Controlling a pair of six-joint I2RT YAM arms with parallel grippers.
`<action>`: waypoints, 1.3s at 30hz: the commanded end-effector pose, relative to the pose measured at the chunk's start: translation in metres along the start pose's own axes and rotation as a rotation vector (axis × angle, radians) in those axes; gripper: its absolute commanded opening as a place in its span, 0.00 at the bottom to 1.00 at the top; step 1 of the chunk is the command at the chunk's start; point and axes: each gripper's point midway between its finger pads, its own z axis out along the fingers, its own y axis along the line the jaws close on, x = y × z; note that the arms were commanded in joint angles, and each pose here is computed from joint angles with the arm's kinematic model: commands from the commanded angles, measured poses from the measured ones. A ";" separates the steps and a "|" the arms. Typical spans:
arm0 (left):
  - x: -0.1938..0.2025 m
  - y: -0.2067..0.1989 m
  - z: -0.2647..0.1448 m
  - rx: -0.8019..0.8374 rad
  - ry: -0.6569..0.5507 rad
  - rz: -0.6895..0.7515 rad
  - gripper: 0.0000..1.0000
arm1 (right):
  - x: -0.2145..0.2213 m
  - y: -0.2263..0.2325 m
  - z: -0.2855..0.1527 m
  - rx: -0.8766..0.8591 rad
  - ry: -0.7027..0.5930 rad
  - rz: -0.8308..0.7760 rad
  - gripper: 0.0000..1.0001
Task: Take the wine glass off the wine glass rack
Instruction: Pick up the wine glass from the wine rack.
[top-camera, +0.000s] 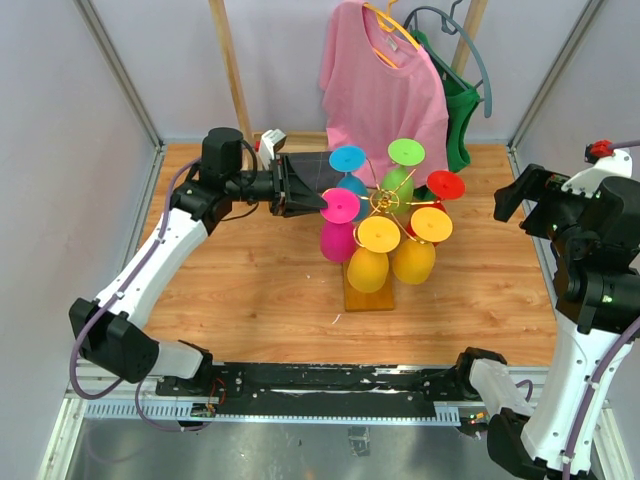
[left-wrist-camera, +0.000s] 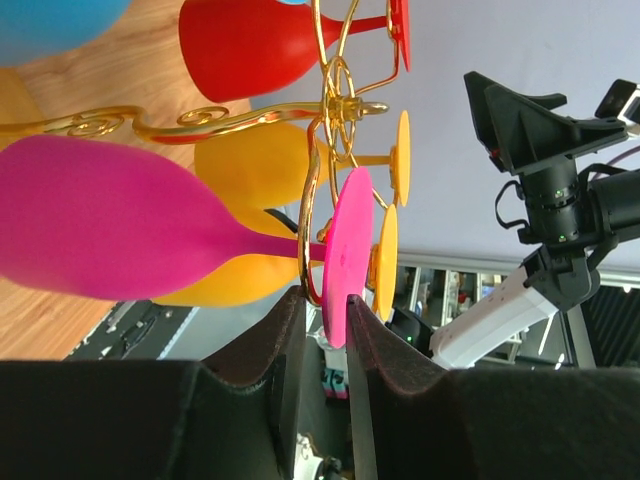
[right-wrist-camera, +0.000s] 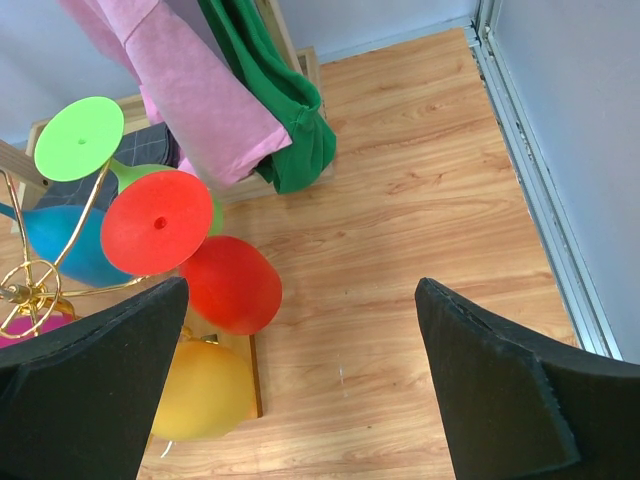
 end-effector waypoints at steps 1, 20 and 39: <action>0.013 -0.021 -0.015 0.063 0.027 0.063 0.26 | -0.003 -0.003 -0.007 0.017 -0.020 -0.005 0.98; 0.016 -0.020 -0.023 0.063 0.029 0.065 0.42 | -0.001 -0.002 -0.007 0.014 -0.015 -0.002 0.99; 0.015 -0.017 -0.020 0.079 0.037 0.040 0.20 | -0.001 -0.002 -0.011 0.015 -0.021 -0.007 0.98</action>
